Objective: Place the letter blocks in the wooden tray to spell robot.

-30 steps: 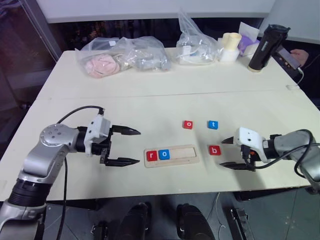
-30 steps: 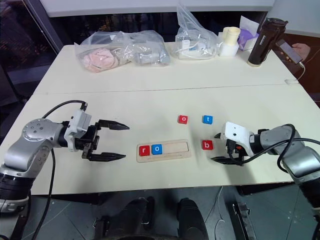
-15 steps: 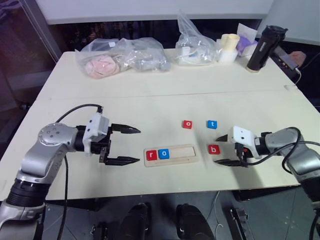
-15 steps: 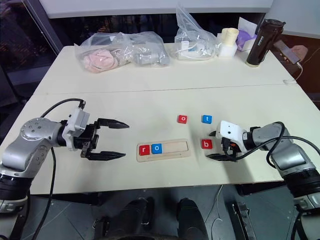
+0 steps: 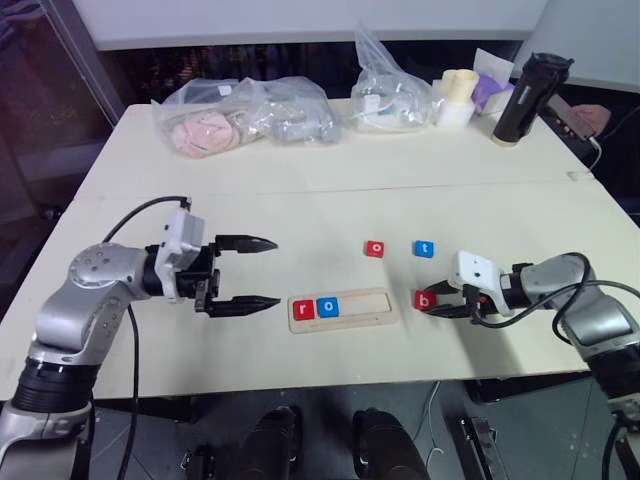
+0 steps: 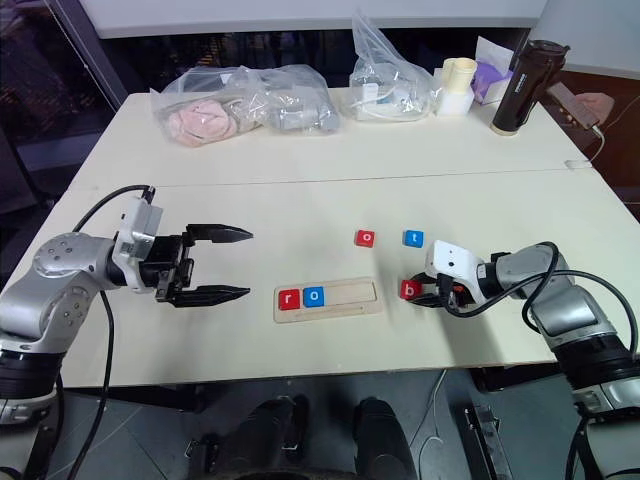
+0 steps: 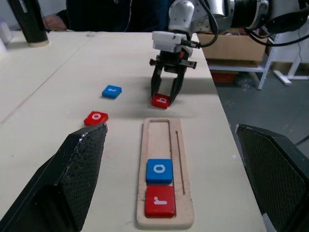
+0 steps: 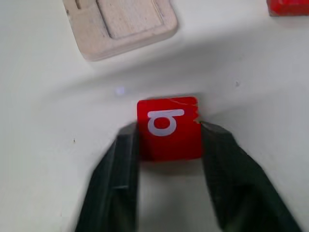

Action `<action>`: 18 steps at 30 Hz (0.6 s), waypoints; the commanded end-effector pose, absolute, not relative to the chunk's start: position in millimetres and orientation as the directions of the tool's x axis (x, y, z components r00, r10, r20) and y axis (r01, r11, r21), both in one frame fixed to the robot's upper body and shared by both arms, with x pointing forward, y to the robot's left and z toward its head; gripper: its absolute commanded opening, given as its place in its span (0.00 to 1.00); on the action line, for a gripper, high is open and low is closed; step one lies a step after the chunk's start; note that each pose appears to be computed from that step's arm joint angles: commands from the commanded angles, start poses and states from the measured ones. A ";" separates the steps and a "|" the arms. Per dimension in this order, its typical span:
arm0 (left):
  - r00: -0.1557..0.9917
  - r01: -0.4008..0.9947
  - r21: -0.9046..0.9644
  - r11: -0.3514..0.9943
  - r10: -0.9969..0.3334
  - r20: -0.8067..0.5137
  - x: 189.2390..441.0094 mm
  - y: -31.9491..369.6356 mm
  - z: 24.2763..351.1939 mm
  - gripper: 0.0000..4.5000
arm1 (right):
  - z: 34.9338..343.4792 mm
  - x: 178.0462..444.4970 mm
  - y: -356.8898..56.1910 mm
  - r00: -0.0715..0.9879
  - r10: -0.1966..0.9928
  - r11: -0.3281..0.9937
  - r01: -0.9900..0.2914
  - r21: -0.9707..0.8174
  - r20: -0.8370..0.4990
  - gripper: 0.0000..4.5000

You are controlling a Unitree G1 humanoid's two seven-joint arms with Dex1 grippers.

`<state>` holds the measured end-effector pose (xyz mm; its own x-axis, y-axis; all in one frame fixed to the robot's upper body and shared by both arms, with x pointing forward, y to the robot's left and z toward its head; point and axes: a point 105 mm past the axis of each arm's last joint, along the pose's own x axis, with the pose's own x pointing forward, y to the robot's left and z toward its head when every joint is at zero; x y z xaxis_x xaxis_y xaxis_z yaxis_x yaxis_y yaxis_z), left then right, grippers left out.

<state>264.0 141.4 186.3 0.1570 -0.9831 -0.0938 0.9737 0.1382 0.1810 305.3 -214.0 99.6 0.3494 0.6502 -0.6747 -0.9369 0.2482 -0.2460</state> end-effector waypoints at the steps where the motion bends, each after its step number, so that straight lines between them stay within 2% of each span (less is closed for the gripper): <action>1: 0.171 0.970 0.186 0.157 -0.984 -0.059 261.4 143.9 194.9 1.00 | 108.5 306.4 -211.9 0.363 0.642 0.232 -0.932 -0.280 -0.676 0.25; 4: 0.187 0.971 0.154 0.181 -0.982 -0.027 262.5 144.8 196.8 1.00 | 122.9 304.4 -200.1 0.363 0.666 0.210 -0.929 -0.303 -0.652 0.25; 9: 0.188 0.972 0.146 0.187 -0.982 0.006 260.7 144.1 200.2 1.00 | 144.1 290.7 -159.1 0.291 0.746 0.139 -0.948 -0.287 -0.598 0.25; 18: 0.196 0.967 0.165 0.196 -0.981 0.015 260.0 140.8 198.3 1.00 | 136.1 285.5 -116.6 0.235 0.776 0.063 -0.952 -0.298 -0.586 0.25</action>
